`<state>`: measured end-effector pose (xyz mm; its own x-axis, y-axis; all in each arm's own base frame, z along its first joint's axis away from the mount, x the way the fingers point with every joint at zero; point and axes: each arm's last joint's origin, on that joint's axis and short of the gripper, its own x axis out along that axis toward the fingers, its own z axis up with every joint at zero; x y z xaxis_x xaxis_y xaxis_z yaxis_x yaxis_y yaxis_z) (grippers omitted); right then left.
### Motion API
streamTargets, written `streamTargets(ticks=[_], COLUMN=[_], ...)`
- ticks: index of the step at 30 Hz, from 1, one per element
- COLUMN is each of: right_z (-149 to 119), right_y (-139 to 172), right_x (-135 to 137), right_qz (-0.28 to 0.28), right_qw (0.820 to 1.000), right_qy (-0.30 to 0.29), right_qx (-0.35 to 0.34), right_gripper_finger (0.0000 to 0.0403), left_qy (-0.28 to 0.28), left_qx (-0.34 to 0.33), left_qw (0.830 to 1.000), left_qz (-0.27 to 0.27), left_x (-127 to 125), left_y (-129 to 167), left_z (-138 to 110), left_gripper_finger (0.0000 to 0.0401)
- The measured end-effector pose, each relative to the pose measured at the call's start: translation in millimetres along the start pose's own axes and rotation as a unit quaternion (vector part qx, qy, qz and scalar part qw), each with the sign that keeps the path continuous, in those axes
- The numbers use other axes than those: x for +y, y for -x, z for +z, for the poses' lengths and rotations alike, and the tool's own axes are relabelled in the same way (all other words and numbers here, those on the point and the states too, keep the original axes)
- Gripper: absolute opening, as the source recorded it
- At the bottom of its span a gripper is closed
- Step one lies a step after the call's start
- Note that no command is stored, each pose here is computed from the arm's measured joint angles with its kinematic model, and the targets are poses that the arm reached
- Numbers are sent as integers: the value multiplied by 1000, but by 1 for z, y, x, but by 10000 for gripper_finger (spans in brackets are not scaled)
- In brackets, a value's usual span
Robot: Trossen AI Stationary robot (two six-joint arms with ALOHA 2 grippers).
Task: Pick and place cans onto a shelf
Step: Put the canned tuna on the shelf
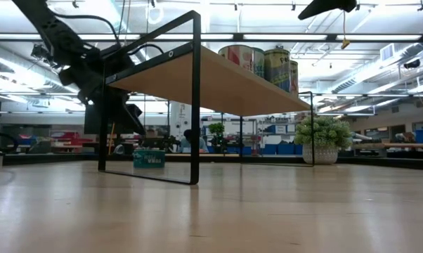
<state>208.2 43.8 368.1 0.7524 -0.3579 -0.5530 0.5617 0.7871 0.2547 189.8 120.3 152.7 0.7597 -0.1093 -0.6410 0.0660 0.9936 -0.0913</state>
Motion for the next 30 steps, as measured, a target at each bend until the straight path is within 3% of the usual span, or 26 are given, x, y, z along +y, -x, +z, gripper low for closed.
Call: streamTargets(ticks=[7, 16, 25, 30], right_z=[5, 7, 7, 7], right_y=[-3, -4, -4, -4], right_x=[-1, -2, -2, -2], right_qz=[1, 1, 3, 7], right_qw=[1000, 1000, 1000, 1000], right_qy=[-12, -15, -17, -16], right_qx=[-14, -12, -14, -11], right_gripper_finger=[348, 348, 348, 348], left_qy=[-8, 6, 37, 42], left_qx=[-30, 7, 43, 82], left_qw=[999, 1000, 998, 992], left_qz=[15, -15, 18, 83], left_x=[-1, -5, -7, -10], left_y=[-13, -36, -32, -18], left_z=[-6, -16, -17, -17], left_gripper_finger=[145, 142, 142, 142])
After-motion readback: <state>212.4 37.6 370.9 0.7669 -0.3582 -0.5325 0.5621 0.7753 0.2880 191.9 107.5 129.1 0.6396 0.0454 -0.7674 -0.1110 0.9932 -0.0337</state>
